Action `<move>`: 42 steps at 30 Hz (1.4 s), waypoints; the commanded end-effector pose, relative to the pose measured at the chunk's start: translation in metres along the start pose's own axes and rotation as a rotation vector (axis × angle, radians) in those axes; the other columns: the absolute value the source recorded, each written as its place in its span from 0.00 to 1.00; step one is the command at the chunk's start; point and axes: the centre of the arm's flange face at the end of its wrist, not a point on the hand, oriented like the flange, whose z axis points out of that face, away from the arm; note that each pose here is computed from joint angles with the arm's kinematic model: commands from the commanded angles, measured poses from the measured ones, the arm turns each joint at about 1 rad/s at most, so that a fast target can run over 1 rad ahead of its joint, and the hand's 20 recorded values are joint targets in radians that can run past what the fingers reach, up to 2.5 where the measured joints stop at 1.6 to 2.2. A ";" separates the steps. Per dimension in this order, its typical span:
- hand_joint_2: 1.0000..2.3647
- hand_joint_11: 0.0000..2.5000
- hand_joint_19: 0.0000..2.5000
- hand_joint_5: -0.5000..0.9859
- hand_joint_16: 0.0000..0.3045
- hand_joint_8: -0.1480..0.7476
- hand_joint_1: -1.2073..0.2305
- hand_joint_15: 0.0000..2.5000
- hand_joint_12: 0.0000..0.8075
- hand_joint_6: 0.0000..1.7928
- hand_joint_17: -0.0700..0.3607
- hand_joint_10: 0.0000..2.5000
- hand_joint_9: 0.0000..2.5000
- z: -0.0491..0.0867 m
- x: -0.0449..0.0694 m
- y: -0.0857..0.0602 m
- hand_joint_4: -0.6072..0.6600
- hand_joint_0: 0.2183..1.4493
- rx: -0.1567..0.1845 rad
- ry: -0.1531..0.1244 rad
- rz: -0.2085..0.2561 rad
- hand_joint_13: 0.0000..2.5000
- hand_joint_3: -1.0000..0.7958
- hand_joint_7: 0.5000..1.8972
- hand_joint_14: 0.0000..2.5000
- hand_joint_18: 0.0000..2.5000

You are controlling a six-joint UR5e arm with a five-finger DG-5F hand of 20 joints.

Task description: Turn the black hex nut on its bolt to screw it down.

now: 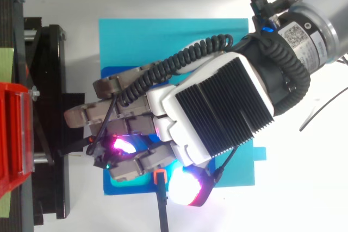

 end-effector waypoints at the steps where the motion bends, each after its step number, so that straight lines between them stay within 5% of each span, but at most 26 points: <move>1: 0.00 0.00 0.24 0.26 0.17 0.36 0.59 0.00 0.42 0.28 0.43 0.00 0.26 0.001 0.001 0.001 0.66 0.22 -0.003 0.001 -0.005 0.19 0.28 0.57 0.00 0.22; 20: 0.00 0.00 0.24 0.26 0.16 0.36 0.52 0.00 0.40 0.28 0.42 0.00 0.25 -0.003 0.012 0.007 0.64 0.25 -0.010 0.019 -0.025 0.18 0.28 0.60 0.00 0.21; 42: 0.01 0.00 0.25 0.26 0.15 0.35 0.49 0.00 0.39 0.28 0.40 0.00 0.25 -0.003 0.012 0.003 0.63 0.28 -0.005 -0.003 -0.043 0.18 0.34 0.65 0.00 0.21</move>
